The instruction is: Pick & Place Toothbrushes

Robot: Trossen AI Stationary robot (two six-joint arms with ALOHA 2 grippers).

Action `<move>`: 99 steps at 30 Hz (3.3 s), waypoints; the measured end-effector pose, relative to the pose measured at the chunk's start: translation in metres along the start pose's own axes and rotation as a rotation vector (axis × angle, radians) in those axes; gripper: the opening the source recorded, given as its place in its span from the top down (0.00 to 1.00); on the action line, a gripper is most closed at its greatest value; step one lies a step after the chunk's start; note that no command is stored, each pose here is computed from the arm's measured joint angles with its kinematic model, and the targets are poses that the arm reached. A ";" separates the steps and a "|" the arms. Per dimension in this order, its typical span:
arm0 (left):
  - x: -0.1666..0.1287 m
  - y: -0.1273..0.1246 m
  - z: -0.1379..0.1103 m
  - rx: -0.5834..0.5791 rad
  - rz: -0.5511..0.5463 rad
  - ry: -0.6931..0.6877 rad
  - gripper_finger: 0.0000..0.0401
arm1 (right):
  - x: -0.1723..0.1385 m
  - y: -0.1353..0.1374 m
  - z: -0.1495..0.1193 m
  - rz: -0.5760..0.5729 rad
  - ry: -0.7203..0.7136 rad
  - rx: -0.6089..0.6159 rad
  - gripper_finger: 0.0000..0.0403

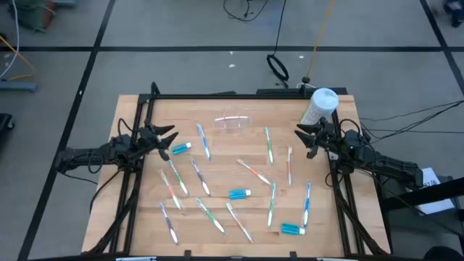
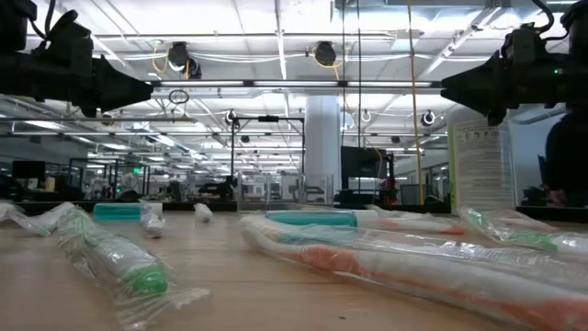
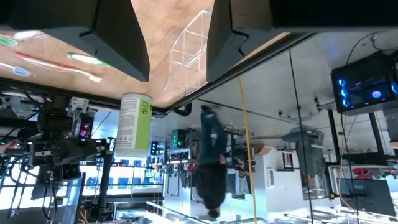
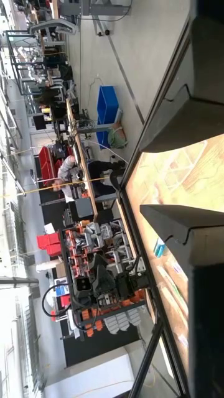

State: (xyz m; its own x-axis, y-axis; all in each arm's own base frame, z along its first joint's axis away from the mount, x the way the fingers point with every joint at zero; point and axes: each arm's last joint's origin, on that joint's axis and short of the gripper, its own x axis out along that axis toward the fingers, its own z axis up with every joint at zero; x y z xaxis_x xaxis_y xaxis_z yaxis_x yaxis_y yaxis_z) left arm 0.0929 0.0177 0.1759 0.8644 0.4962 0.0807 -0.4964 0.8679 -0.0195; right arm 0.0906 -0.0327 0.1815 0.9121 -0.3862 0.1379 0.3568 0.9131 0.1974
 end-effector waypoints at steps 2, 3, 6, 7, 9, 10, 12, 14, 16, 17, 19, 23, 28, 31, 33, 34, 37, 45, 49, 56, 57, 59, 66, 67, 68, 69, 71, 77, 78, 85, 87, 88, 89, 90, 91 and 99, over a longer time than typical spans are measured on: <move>0.000 0.000 0.000 0.000 0.001 0.000 0.59 | 0.000 0.000 0.000 0.000 0.000 0.000 0.65; 0.000 0.000 0.000 0.000 0.000 0.000 0.59 | 0.000 0.000 0.000 0.000 0.000 0.000 0.65; 0.000 0.000 0.000 0.000 0.000 0.000 0.59 | 0.000 0.000 0.000 0.000 0.000 0.000 0.65; 0.000 0.000 0.000 0.000 0.001 0.000 0.59 | 0.000 0.000 0.000 0.000 0.000 0.000 0.65; 0.000 0.000 0.000 0.000 0.000 0.000 0.59 | 0.000 0.000 0.000 0.000 0.000 0.000 0.65; 0.000 0.000 0.000 0.000 0.000 0.000 0.59 | 0.000 0.000 0.000 0.000 0.000 0.000 0.65; 0.000 0.000 0.000 0.000 0.000 0.000 0.59 | 0.000 0.000 0.000 0.000 0.000 0.000 0.65; 0.000 0.000 0.000 0.000 0.000 0.000 0.59 | 0.000 0.000 0.000 0.000 0.000 0.000 0.65; 0.000 0.000 0.000 0.000 0.000 0.000 0.59 | 0.000 0.000 0.000 0.000 0.000 0.000 0.65; 0.000 0.000 0.000 0.000 0.000 0.000 0.59 | 0.000 0.000 0.000 0.000 0.000 0.000 0.65; 0.000 0.000 0.000 -0.002 0.000 -0.004 0.59 | 0.000 0.000 0.000 -0.002 -0.001 -0.027 0.65; 0.000 0.000 0.000 -0.017 0.000 -0.003 0.59 | 0.000 0.000 0.000 -0.001 -0.005 0.000 0.65; 0.000 0.001 0.002 0.004 0.019 -0.014 0.59 | 0.000 0.001 0.008 0.016 -0.078 0.059 0.65; 0.000 0.000 0.002 -0.020 -0.015 -0.021 0.59 | -0.001 0.003 0.016 0.037 -0.166 0.098 0.65; 0.000 -0.002 0.000 -0.023 -0.059 0.003 0.59 | -0.003 0.004 0.023 0.059 -0.241 0.146 0.65; 0.000 -0.002 -0.001 -0.024 -0.076 0.014 0.59 | -0.004 0.005 0.026 0.065 -0.266 0.141 0.65; 0.000 -0.002 -0.001 -0.043 -0.064 0.015 0.59 | -0.006 0.006 0.034 0.075 -0.355 0.088 0.65; 0.002 -0.001 0.014 -0.020 -0.013 0.108 0.59 | 0.002 0.006 0.020 0.082 -0.196 -0.066 0.65; 0.009 -0.004 0.037 0.007 0.004 0.168 0.59 | 0.009 0.003 0.005 0.055 -0.038 -0.039 0.65; 0.035 -0.019 0.060 0.111 0.133 0.419 0.59 | 0.016 0.003 0.003 0.050 -0.020 -0.117 0.65; 0.040 -0.022 0.061 0.117 0.149 0.456 0.59 | 0.016 0.003 0.002 0.048 -0.017 -0.131 0.65; 0.052 -0.032 0.063 0.104 0.165 0.514 0.59 | 0.017 0.003 0.001 0.046 -0.008 -0.151 0.65; 0.077 -0.062 0.054 0.066 0.275 0.806 0.59 | 0.020 0.002 -0.004 0.040 0.046 -0.154 0.65; 0.079 -0.066 0.055 0.059 0.306 0.843 0.59 | 0.021 0.002 -0.006 0.040 0.060 -0.154 0.65; 0.081 -0.069 0.055 0.050 0.343 0.882 0.59 | 0.021 0.002 -0.007 0.041 0.069 -0.155 0.65; 0.082 -0.072 0.056 0.033 0.383 0.919 0.59 | 0.022 0.002 -0.008 0.040 0.079 -0.157 0.65; 0.084 -0.078 0.057 -0.025 0.461 1.011 0.59 | 0.023 0.001 -0.008 0.034 0.080 -0.171 0.65; 0.075 -0.094 0.043 -0.197 0.755 1.279 0.59 | 0.025 0.002 -0.001 0.024 -0.002 -0.201 0.65; 0.073 -0.096 0.039 -0.237 0.808 1.309 0.59 | 0.025 0.002 -0.001 0.024 -0.004 -0.202 0.65; 0.062 -0.115 0.022 -0.490 1.075 1.324 0.59 | 0.025 0.003 0.002 0.027 -0.031 -0.228 0.65; 0.060 -0.120 0.020 -0.527 1.077 1.306 0.59 | 0.025 0.003 0.003 0.027 -0.039 -0.230 0.65; 0.060 -0.122 0.019 -0.547 1.076 1.292 0.59 | 0.025 0.003 0.003 0.027 -0.041 -0.230 0.65; 0.059 -0.125 0.019 -0.561 1.070 1.271 0.59 | 0.025 0.003 0.003 0.027 -0.042 -0.230 0.65; 0.059 -0.127 0.019 -0.575 1.059 1.243 0.59 | 0.025 0.003 0.003 0.027 -0.042 -0.230 0.65; 0.059 -0.129 0.019 -0.585 1.044 1.218 0.59 | 0.025 0.003 0.003 0.027 -0.043 -0.230 0.65; 0.048 -0.130 0.008 -0.607 1.076 1.213 0.59 | 0.025 0.003 0.003 0.028 -0.043 -0.230 0.65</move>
State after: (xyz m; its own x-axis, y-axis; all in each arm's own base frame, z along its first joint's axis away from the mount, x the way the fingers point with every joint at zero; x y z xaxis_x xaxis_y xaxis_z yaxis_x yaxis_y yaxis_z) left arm 0.1983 -0.0716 0.1904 -0.1031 0.2981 -0.9490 -0.9924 -0.0946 0.0781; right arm 0.1138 -0.0398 0.1884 0.9144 -0.3613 0.1825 0.3728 0.9273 -0.0324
